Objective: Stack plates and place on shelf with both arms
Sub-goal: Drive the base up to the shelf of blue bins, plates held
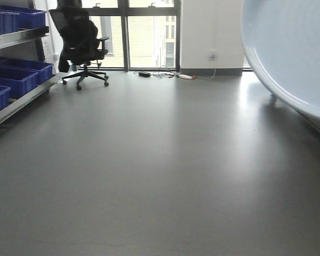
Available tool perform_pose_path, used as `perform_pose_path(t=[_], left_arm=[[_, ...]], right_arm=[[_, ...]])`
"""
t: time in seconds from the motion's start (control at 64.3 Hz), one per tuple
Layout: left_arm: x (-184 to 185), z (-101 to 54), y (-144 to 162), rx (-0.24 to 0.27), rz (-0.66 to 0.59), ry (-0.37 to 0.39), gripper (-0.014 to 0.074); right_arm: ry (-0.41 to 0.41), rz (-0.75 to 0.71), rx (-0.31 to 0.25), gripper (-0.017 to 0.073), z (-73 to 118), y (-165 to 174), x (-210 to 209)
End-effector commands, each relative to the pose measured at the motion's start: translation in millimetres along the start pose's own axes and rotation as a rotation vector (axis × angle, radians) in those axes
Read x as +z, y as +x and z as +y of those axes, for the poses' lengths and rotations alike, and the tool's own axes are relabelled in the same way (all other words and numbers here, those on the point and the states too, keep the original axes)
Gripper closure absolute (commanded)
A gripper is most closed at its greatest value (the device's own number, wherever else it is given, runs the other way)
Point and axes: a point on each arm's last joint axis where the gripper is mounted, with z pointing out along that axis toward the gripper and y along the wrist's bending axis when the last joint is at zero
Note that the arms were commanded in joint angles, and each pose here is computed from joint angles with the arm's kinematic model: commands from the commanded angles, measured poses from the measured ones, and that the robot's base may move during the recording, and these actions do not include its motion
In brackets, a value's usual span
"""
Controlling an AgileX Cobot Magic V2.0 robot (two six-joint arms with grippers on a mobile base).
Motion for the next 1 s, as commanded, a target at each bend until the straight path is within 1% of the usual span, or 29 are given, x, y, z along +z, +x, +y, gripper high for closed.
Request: perform_pose_path(t=[0.0,0.98], left_arm=[[-0.7,2.2,-16.8,-0.010,-0.107,-0.019,0.0512],[-0.7,2.2,-16.8,-0.010,-0.107,-0.019,0.0512]], right_arm=[[0.028,-0.117,0.008,0.0510,-1.7,-18.7,-0.9],[0.028,-0.117,0.008,0.0510,-1.7,-18.7,-0.9]])
